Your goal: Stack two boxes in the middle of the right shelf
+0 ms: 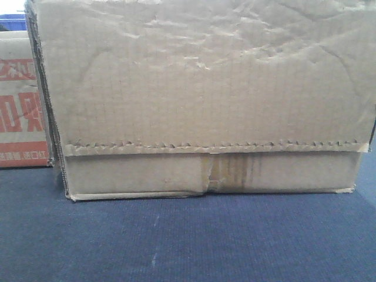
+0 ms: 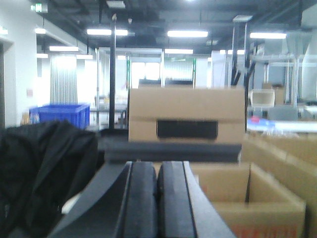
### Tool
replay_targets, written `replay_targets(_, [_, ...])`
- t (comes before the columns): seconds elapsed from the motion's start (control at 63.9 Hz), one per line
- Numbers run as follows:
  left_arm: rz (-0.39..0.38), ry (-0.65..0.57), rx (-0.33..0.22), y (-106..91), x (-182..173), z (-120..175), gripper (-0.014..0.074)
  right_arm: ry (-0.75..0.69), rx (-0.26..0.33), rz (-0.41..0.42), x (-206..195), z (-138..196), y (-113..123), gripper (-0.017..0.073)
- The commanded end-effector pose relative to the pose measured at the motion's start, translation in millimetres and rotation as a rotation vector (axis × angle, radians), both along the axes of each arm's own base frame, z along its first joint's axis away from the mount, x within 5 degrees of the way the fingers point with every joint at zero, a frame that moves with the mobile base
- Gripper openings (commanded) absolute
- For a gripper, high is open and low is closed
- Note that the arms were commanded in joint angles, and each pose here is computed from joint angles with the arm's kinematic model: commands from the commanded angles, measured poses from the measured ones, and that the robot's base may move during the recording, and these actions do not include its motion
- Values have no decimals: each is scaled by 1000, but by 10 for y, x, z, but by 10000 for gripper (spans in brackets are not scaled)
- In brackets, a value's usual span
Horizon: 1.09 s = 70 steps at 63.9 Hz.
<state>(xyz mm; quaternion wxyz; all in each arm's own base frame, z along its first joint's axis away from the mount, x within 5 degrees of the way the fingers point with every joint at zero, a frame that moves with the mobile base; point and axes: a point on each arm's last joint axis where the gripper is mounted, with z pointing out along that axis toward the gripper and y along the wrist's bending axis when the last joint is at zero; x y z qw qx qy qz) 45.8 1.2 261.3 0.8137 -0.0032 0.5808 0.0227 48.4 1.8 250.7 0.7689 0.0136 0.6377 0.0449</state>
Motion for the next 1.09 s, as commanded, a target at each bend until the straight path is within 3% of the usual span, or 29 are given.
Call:
replay_targets(0.0, [-4, -91, -7, -4, -138, 365, -111, -102, -23, -11, -136, 391, -6, -153])
replay_targets(0.047, [-7, -113, -22, -6, -242, 599, -111, -145, -24, -10, -241, 615, -7, -153])
replay_targets(0.109, [-1, -55, -31, -2, -326, 865, -111, -157, -27, -8, -327, 890, -7, -153])
replay_targets(0.266, [12, 80, -43, 6, -412, 1474, -103, -63, -33, 1, -294, 1411, 1, -148])
replay_targets(0.375, [20, 202, -52, 15, -319, 1790, 18, 14, -37, 5, -83, 1681, 10, -40])
replay_targets(0.454, [26, 303, -58, 24, -185, 1967, 157, 63, -39, 7, 82, 1824, 16, 113])
replay_targets(0.579, [13, 386, -49, 29, 28, 2063, 386, 119, -40, 7, 378, 1890, 25, 411])
replay_targets(0.673, [-18, 423, -43, 11, 153, 2044, 531, 141, -40, 7, 533, 1868, 28, 568])
replay_targets(0.751, [-28, 479, -35, 0, 281, 2005, 602, 160, -41, 7, 618, 1846, 30, 570])
replay_targets(0.907, [-29, 625, -31, -19, 619, 1894, 601, 187, -42, 14, 701, 1816, 41, 570])
replay_targets(1.079, [-72, 913, -84, -93, 1146, 1814, 601, 189, -44, 38, 707, 1813, 70, 570])
